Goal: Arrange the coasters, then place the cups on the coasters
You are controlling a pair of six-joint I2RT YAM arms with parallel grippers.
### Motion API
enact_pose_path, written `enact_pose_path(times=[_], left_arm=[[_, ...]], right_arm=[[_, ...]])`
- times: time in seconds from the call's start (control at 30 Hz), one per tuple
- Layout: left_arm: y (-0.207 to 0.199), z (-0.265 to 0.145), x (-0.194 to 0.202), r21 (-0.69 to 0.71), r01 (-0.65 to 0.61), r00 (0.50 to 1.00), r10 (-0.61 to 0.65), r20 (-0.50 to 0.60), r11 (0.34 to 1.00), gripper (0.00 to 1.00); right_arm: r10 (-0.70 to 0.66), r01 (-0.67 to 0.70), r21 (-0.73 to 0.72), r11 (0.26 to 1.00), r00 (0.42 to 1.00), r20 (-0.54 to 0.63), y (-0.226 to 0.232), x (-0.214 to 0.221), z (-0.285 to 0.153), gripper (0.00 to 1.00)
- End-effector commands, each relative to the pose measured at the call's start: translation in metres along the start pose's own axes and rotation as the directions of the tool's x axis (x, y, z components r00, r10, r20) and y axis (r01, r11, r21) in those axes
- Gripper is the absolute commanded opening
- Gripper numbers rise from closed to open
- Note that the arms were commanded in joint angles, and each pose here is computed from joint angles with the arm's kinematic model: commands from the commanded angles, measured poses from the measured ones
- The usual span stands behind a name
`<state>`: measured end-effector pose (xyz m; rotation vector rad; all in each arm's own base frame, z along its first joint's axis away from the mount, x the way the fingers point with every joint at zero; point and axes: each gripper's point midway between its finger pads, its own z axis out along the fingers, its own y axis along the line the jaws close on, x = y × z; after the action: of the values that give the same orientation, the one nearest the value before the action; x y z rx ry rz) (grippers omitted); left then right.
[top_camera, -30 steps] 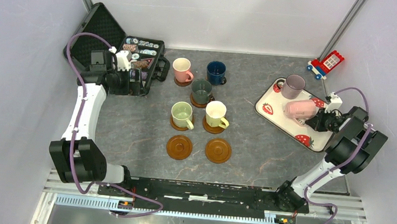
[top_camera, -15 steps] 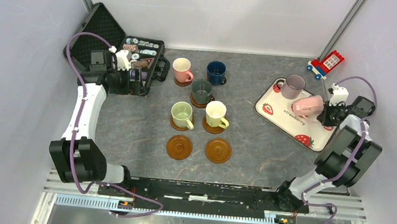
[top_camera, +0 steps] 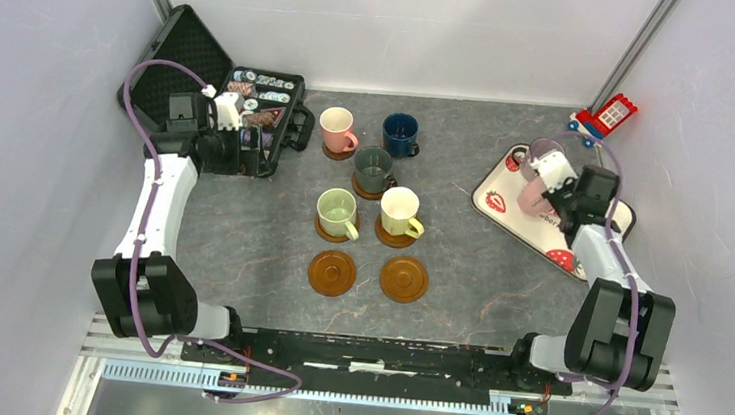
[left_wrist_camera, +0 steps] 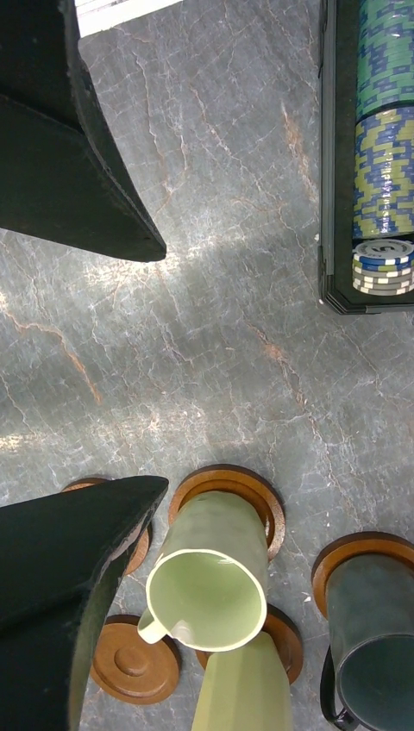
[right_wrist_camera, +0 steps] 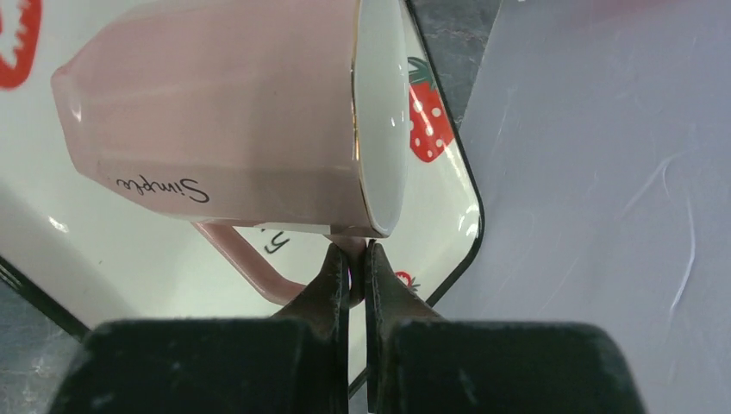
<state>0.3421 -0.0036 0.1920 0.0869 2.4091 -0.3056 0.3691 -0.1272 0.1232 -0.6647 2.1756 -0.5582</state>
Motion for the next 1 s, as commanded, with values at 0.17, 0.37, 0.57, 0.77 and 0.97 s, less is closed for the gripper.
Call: enact_pose_path(times=[0.17,0.37,0.57,0.77,0.97], left_arm=[[0.004,0.003,-0.010,-0.004,-0.041,0.999,0.041,0.030,0.999,1.00],[0.007,0.006,-0.006,-0.012,-0.045,0.999,0.045,0.017,0.999,1.00],[0.008,0.007,-0.006,-0.012,-0.044,0.999,0.044,0.015,0.999,1.00],[0.008,0.007,-0.006,-0.011,-0.047,0.999,0.048,0.016,0.999,1.00],[0.007,0.008,-0.006,-0.006,-0.053,0.998,0.053,0.016,0.999,1.00]], right_arm=[[-0.283,0.262,0.338,0.904,0.959,0.013,-0.017,-0.044,-0.028,0.00],[-0.378,0.352,0.341,0.872,0.926,0.011,0.002,-0.044,-0.034,0.00],[-0.445,0.420,0.267,0.867,0.894,0.042,0.029,-0.047,-0.037,0.13],[-0.442,0.426,0.183,0.886,0.895,0.057,0.046,-0.039,-0.042,0.33],[-0.450,0.441,0.118,0.890,0.891,0.063,0.059,-0.029,-0.045,0.42]])
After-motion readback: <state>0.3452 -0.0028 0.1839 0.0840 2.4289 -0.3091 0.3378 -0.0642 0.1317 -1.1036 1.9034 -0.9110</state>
